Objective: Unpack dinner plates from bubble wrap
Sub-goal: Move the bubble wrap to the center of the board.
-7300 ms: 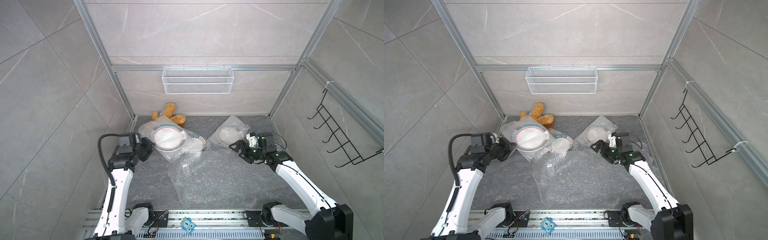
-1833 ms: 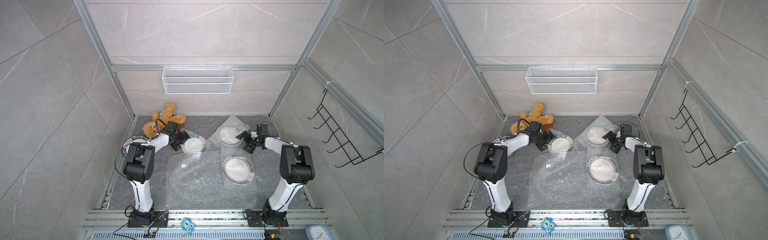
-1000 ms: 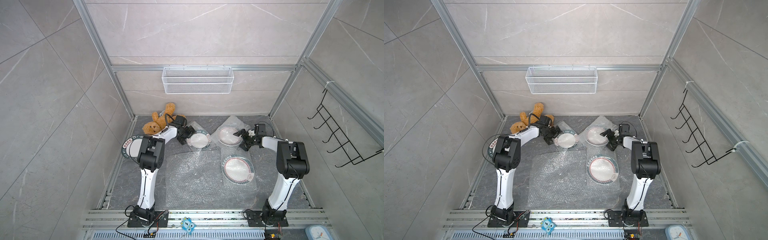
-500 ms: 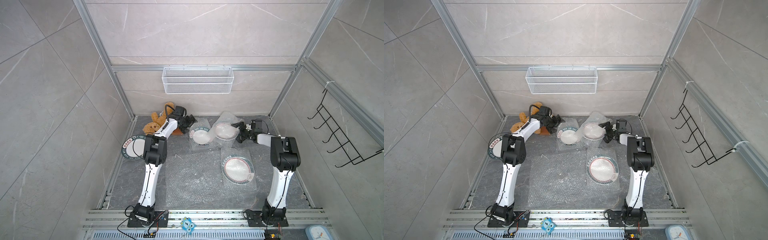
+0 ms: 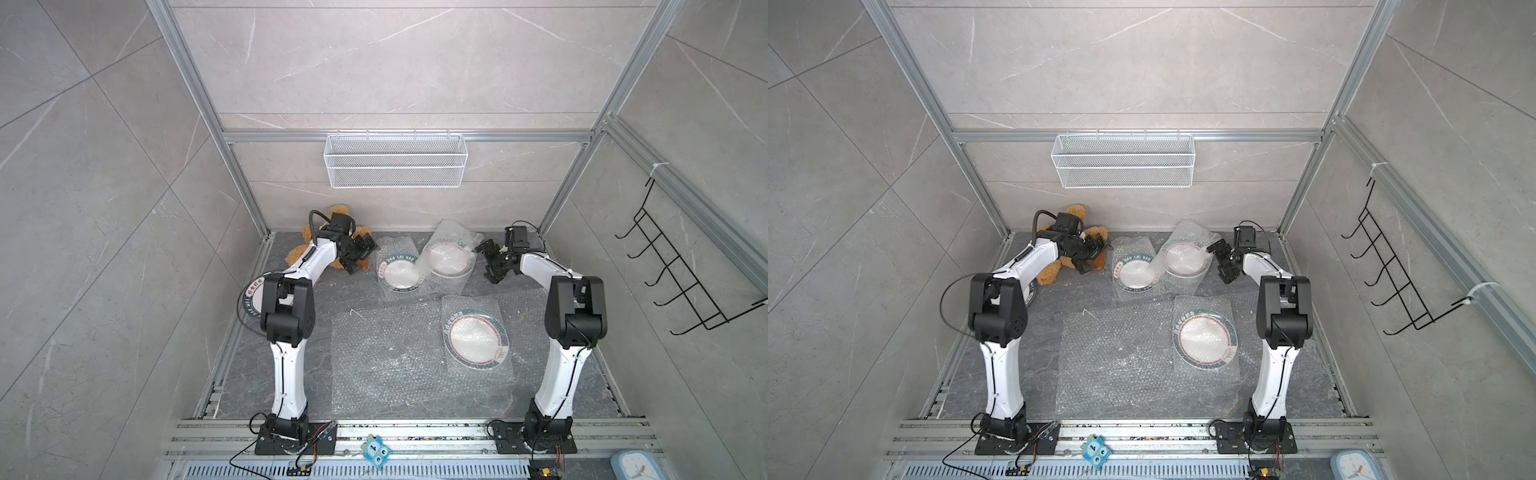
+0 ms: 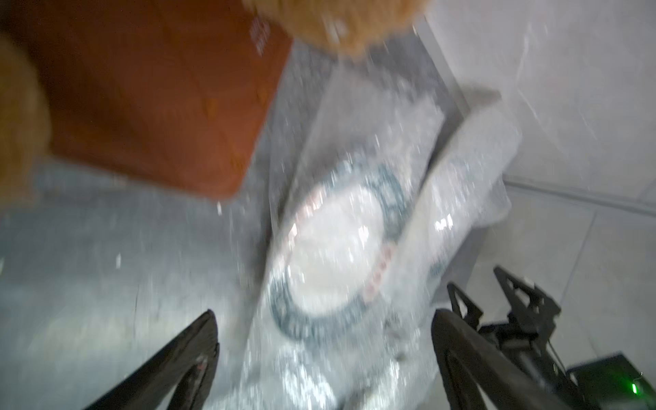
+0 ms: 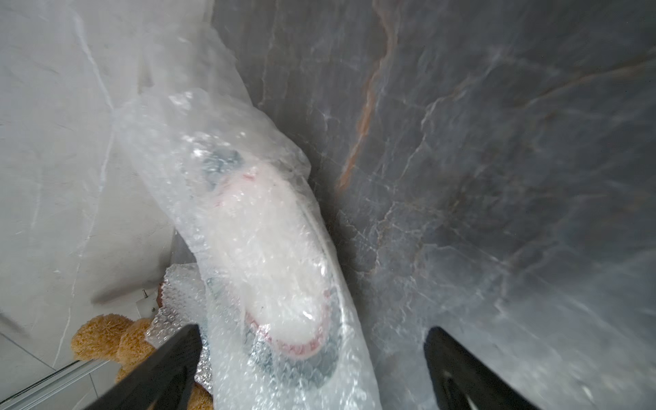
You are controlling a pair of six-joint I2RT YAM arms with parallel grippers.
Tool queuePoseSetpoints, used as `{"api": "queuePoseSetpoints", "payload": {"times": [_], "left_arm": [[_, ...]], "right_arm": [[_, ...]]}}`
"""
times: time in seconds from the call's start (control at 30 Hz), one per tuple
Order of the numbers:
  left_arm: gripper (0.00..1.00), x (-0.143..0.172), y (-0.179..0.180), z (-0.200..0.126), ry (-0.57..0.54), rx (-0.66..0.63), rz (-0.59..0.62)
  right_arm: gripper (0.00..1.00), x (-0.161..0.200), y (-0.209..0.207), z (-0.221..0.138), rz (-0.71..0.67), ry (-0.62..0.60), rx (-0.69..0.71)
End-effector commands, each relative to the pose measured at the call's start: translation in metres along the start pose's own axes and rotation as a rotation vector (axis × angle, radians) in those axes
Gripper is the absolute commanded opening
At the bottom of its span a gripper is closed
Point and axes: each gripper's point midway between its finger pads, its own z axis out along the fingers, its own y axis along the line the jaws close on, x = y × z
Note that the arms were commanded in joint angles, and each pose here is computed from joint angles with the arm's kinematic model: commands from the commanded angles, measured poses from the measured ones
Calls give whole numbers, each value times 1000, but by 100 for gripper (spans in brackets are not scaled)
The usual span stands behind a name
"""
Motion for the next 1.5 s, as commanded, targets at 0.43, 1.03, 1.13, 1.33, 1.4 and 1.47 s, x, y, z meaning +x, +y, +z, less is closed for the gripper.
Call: {"api": "queuePoseSetpoints", "payload": {"times": [0.43,1.03,1.13,1.33,1.4,1.47], "left_arm": [[96,184,168,-123,-45,-369,-91],[85,202,215,-85,35,-467,-126],[83,202,220,-79,39,-480,-125],[70,201,219,-67,42,-443,-126],[63,201,220,-66,35,-440,-125],[54,200,221,-67,27,-446,-123]], "right_arm": [[100,89,-35,-154,-149,-58,-107],[100,159,-84,-182,-222,113,-85],[100,159,-81,-182,-223,121,-91],[100,160,-81,-180,-218,127,-99],[100,161,-82,-179,-216,130,-101],[100,162,-83,-178,-211,136,-103]]}}
